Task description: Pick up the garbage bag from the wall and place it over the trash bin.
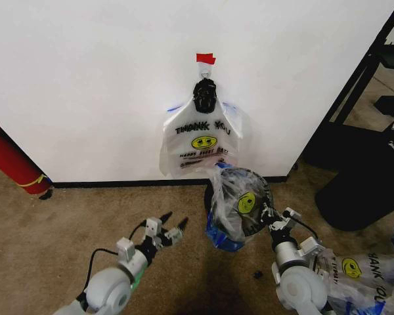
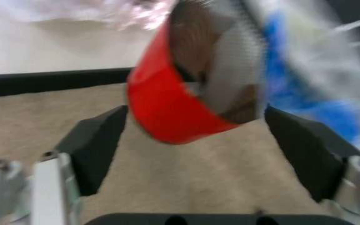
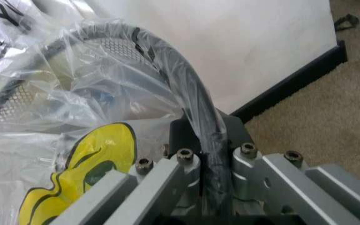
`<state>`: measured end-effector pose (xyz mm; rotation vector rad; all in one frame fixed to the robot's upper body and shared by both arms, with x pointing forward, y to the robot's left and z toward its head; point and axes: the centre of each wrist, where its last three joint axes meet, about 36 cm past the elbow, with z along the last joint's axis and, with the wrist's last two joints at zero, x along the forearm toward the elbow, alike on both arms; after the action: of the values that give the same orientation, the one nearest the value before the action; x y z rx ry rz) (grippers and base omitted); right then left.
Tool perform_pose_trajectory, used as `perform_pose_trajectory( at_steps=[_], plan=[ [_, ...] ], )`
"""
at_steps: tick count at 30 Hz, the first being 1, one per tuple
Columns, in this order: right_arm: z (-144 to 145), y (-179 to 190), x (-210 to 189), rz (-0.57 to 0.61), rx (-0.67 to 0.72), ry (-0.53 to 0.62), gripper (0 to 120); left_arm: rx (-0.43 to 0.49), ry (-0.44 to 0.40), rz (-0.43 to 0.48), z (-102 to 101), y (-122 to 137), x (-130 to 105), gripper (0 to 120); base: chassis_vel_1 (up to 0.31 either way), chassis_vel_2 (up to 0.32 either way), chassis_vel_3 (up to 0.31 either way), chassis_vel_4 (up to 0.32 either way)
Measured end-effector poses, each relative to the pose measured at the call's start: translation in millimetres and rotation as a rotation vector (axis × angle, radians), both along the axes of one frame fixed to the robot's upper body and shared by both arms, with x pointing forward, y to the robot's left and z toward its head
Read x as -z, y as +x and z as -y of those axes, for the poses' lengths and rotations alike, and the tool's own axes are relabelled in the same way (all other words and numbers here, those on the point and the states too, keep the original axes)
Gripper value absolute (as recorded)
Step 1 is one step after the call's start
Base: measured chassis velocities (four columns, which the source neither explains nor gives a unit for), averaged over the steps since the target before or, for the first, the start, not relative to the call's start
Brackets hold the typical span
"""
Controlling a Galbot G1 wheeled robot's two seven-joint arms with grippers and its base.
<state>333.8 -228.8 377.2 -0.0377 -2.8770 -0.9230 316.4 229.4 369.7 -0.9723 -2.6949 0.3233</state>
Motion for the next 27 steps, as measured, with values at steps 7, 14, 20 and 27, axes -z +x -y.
perform_pose_trajectory(
  at_steps=[7,14,20,27],
  plan=[
    [-0.7,-2.3,0.7,0.012,-0.012,-0.008,0,0.046,-0.087,-0.055,20.9,-7.3,-18.6,100,0.000,0.000,0.000,0.000],
    [-3.4,-4.6,-3.0,0.031,-0.031,-0.013,0,0.043,-0.095,-0.077,29.5,-4.9,-16.9,91,0.000,0.000,0.000,0.000],
    [-4.2,-4.8,-3.8,0.036,-0.043,-0.018,0,0.055,-0.113,-0.093,36.6,-2.2,-18.7,70,0.000,0.000,0.000,0.000],
    [-4.7,-5.2,-4.9,0.039,-0.053,-0.021,0,0.050,-0.109,-0.106,39.5,-0.2,-17.2,45,0.000,0.000,0.000,0.000]
  ],
)
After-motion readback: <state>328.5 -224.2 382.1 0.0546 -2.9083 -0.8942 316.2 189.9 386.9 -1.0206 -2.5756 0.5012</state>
